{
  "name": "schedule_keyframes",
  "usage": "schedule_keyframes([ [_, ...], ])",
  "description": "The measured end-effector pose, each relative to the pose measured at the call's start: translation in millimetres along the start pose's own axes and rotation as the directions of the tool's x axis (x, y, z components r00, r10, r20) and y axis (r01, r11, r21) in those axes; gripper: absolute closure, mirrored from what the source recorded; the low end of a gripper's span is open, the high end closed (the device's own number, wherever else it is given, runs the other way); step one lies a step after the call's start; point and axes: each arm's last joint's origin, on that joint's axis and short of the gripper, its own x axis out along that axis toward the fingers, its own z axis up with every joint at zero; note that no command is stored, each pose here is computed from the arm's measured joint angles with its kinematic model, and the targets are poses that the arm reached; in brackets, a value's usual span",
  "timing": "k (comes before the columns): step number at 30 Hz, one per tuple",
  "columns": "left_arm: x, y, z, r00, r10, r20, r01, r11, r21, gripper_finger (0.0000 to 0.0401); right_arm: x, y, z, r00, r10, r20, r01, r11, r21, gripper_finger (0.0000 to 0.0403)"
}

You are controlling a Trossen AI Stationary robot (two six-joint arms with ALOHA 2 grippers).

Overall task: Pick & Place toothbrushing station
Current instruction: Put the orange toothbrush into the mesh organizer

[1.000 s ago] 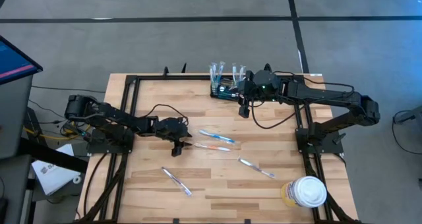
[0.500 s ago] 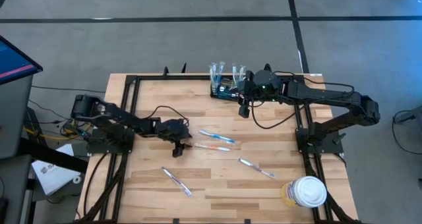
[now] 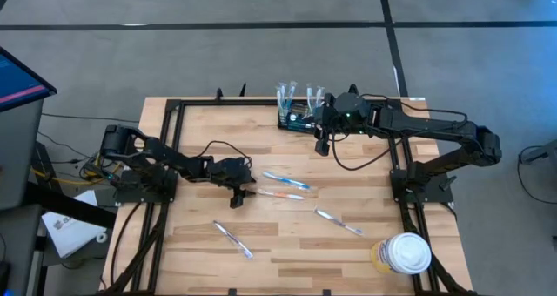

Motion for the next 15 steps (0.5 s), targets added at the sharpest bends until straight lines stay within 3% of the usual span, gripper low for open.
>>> schedule_keyframes([
  [15,-0.1,-0.9,1.5,0.999,-0.030,0.014,0.030,1.000,0.003,0.0241,0.0,0.0,0.0,1.000,0.000,0.000,0.000,1.000,0.000,0.0291],
])
